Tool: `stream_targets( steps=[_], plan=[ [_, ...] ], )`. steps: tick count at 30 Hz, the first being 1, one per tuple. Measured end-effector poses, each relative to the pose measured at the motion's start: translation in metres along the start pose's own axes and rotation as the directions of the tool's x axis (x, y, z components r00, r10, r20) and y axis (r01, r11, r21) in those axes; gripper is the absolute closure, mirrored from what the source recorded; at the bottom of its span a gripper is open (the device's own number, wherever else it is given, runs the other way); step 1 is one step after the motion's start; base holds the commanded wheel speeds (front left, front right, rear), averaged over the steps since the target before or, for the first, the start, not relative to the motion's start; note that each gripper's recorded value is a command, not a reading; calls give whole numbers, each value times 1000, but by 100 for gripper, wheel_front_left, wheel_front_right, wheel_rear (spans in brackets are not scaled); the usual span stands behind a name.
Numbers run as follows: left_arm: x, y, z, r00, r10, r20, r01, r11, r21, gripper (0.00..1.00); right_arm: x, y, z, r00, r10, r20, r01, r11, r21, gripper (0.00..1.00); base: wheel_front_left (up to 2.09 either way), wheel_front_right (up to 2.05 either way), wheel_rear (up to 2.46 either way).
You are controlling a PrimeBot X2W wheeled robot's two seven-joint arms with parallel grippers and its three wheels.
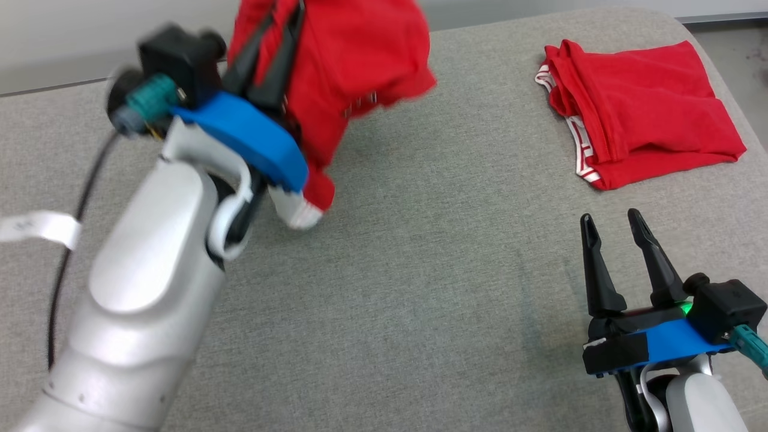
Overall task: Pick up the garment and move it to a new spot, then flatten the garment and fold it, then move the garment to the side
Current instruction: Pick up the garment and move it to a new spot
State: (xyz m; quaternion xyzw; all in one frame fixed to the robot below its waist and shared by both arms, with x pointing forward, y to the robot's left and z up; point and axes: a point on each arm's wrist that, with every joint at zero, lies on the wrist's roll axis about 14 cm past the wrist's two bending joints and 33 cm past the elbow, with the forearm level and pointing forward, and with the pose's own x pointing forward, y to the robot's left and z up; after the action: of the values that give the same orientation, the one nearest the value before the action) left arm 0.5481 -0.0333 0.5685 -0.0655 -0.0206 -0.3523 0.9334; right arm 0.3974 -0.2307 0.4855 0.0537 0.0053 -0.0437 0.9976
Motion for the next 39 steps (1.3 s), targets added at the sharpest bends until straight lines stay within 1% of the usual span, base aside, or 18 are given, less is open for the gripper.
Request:
stream_targets(
  steps=[5,9,10,11,12,14,17,21,24,28,33,36,39],
  plan=[
    [-33,-11,-71,986,14,-164,-23,998,-58,100,2,3,-4,1000,9,-8,-9,1000,6,0,0,0,0],
    [-62,-25,-114,964,12,-267,-38,995,-95,100,4,8,-4,1000,22,-7,-22,1000,8,0,0,0,0],
    [-68,-29,-123,957,10,-291,-40,994,-97,94,5,9,-5,1000,25,-8,-25,1000,7,0,0,0,0],
    [-74,-32,-129,953,10,-303,-42,994,-98,35,5,10,-4,1000,28,-8,-28,1000,5,0,0,0,0],
    [-78,-34,-132,951,18,-309,-52,993,-103,0,5,11,-4,999,31,-7,-31,1000,6,0,0,0,0],
    [-82,-36,-131,954,26,-299,-59,993,-103,0,4,13,-3,999,38,-5,-38,999,7,0,0,0,0],
    [-85,-31,-114,971,65,-229,-90,991,-98,0,1,18,-4,999,52,-10,-52,999,9,0,0,0,0],
    [-94,-15,-86,982,139,-131,-149,987,-67,0,-2,23,-1,998,64,-5,-64,998,10,0,0,0,0],
    [-109,3,-71,973,218,-75,-222,974,-51,0,-3,27,0,997,75,-2,-75,997,12,0,0,0,0],
    [-135,28,-54,946,324,-24,-325,946,-24,0,-3,32,5,996,91,12,-91,996,17,0,0,0,0],
    [-173,54,-36,898,438,25,-439,899,9,0,-4,39,7,994,110,13,-110,994,21,0,0,0,0],
    [-197,65,-28,866,497,54,-499,867,12,0,-6,43,8,993,121,11,-121,992,23,0,0,0,0],
    [-221,69,-30,839,542,50,-544,839,26,0,-9,46,9,991,132,11,-132,991,23,0,0,0,0]
  ],
)
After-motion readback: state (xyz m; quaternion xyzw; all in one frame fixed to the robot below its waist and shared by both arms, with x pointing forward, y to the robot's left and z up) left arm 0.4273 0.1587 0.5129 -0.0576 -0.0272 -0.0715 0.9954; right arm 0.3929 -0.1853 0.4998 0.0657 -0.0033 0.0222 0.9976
